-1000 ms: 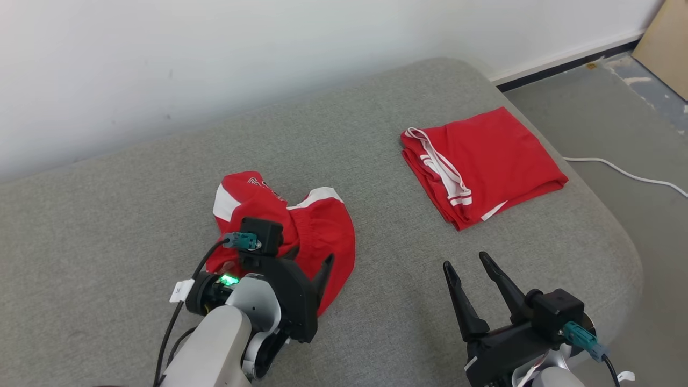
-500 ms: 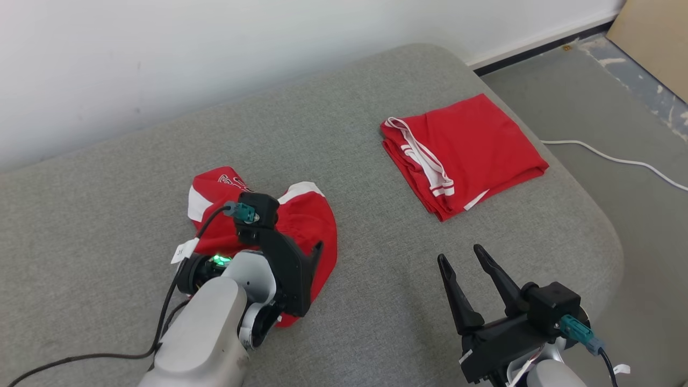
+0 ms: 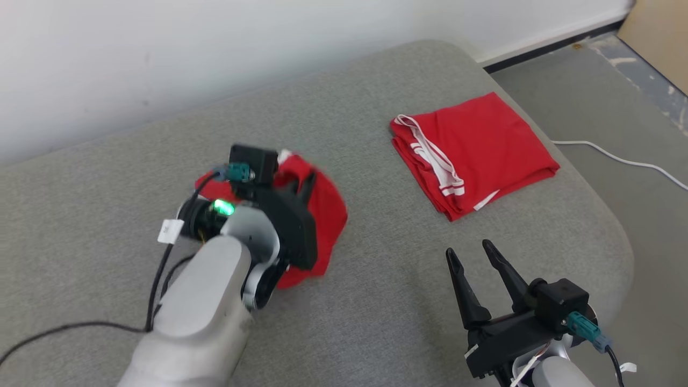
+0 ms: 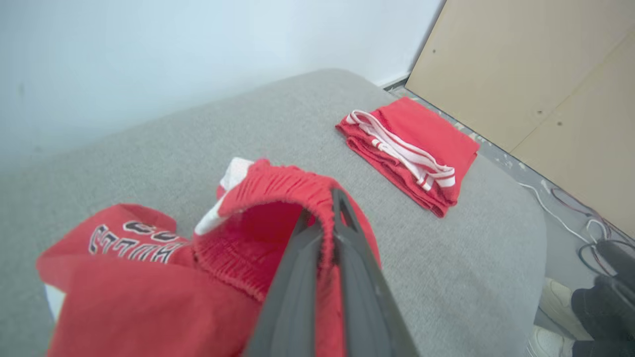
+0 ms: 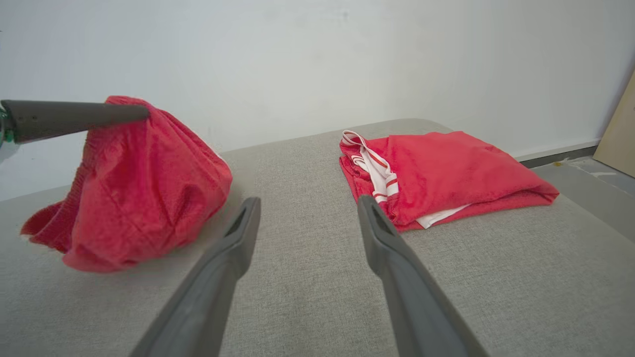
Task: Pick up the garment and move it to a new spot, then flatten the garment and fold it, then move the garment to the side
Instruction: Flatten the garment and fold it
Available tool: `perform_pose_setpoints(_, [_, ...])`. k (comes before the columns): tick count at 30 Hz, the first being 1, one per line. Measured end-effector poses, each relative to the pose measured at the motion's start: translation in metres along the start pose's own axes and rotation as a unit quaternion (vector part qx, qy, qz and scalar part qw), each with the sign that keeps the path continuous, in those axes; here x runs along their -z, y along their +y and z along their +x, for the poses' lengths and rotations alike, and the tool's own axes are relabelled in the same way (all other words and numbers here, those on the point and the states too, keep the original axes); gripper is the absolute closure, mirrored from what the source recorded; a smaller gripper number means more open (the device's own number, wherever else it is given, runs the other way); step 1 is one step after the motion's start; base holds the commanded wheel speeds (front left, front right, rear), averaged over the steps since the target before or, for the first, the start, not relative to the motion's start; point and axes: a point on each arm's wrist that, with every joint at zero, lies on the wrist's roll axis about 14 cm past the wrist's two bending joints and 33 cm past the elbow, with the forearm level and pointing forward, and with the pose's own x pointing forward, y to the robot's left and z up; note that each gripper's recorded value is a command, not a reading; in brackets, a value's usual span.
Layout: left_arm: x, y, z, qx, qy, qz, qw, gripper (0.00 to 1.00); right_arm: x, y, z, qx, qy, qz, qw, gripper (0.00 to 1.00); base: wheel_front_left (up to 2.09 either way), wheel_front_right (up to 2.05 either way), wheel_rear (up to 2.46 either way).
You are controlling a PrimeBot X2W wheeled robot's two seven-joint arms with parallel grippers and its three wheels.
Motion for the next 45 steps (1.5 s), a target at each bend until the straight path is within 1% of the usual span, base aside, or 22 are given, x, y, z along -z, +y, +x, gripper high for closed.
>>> perform_pose_setpoints(1, [-0.027, -0.003, -0.003, 0.007, -0.047, 0.011, 0.999, 1.00, 0.001, 0.005, 0.002, -0.008, 0.000, 0.000, 1.000, 0.00, 0.00, 0.00, 0.00])
perform_pose_setpoints(4, [-0.073, -0.009, -0.010, 0.015, -0.123, 0.030, 0.992, 1.00, 0.001, 0.016, 0.006, -0.024, 0.000, 0.001, 1.000, 0.00, 0.00, 0.00, 0.00])
perform_pose_setpoints(7, [-0.118, -0.016, -0.022, 0.022, -0.197, 0.055, 0.979, 1.00, 0.000, 0.025, 0.008, -0.037, -0.002, 0.001, 0.999, 0.00, 0.00, 0.00, 0.00])
perform_pose_setpoints(10, [-0.160, -0.030, -0.036, 0.039, -0.262, 0.076, 0.961, 1.00, -0.001, 0.031, 0.009, -0.047, -0.004, 0.001, 0.999, 0.00, 0.00, 0.00, 0.00])
perform_pose_setpoints(14, [-0.206, -0.058, -0.056, 0.083, -0.345, 0.089, 0.931, 1.00, -0.001, 0.033, 0.009, -0.050, -0.003, 0.003, 0.999, 0.00, 0.00, 0.00, 0.00])
perform_pose_setpoints(16, [-0.213, -0.065, -0.061, 0.101, -0.359, 0.079, 0.924, 1.00, 0.000, 0.032, 0.010, -0.050, -0.002, 0.003, 0.999, 0.00, 0.00, 0.00, 0.00])
perform_pose_setpoints(18, [-0.202, -0.066, -0.057, 0.104, -0.345, 0.082, 0.929, 1.00, 0.000, 0.031, 0.012, -0.049, -0.002, 0.004, 0.999, 0.00, 0.00, 0.00, 0.00])
perform_pose_setpoints(20, [-0.175, -0.060, -0.048, 0.101, -0.308, 0.079, 0.943, 1.00, 0.000, 0.031, 0.014, -0.049, -0.002, 0.004, 0.999, 0.00, 0.00, 0.00, 0.00])
perform_pose_setpoints(24, [-0.090, -0.037, -0.041, 0.091, -0.203, 0.058, 0.973, 1.00, 0.005, 0.034, 0.015, -0.053, 0.004, 0.007, 0.999, 0.00, 0.00, 0.00, 0.00])
perform_pose_setpoints(26, [-0.047, -0.028, -0.046, 0.087, -0.149, 0.041, 0.984, 1.00, 0.008, 0.037, 0.016, -0.057, 0.007, 0.008, 0.998, 0.00, 0.00, 0.00, 0.00])
perform_pose_setpoints(28, [-0.004, -0.024, -0.057, 0.088, -0.094, 0.040, 0.991, 1.00, 0.009, 0.040, 0.018, -0.063, 0.009, 0.007, 0.998, 0.00, 0.00, 0.00, 0.00])
perform_pose_setpoints(32, [0.056, -0.016, -0.089, 0.087, -0.017, 0.034, 0.996, 1.00, 0.013, 0.049, 0.020, -0.078, 0.014, 0.005, 0.997, 0.00, 0.00, 0.00, 0.00])
perform_pose_setpoints(35, [0.080, -0.009, -0.113, 0.080, 0.017, 0.043, 0.996, 1.00, 0.013, 0.057, 0.022, -0.091, 0.014, 0.005, 0.996, 0.00, 0.00, 0.00, 0.00])
perform_pose_setpoints(41, [0.100, 0.039, -0.148, 0.000, 0.058, 0.089, 0.994, 1.00, 0.015, 0.074, 0.025, -0.117, 0.016, 0.005, 0.993, 0.00, 0.00, 0.00, 0.00])
perform_pose_setpoints(43, [0.105, 0.056, -0.157, -0.028, 0.071, 0.109, 0.991, 1.00, 0.014, 0.077, 0.025, -0.123, 0.015, 0.004, 0.992, 0.00, 0.00, 0.00, 0.00])
perform_pose_setpoints(45, [0.105, 0.074, -0.163, -0.060, 0.074, 0.117, 0.989, 1.00, 0.014, 0.079, 0.025, -0.125, 0.015, 0.004, 0.992, 0.00, 0.00, 0.00, 0.00])
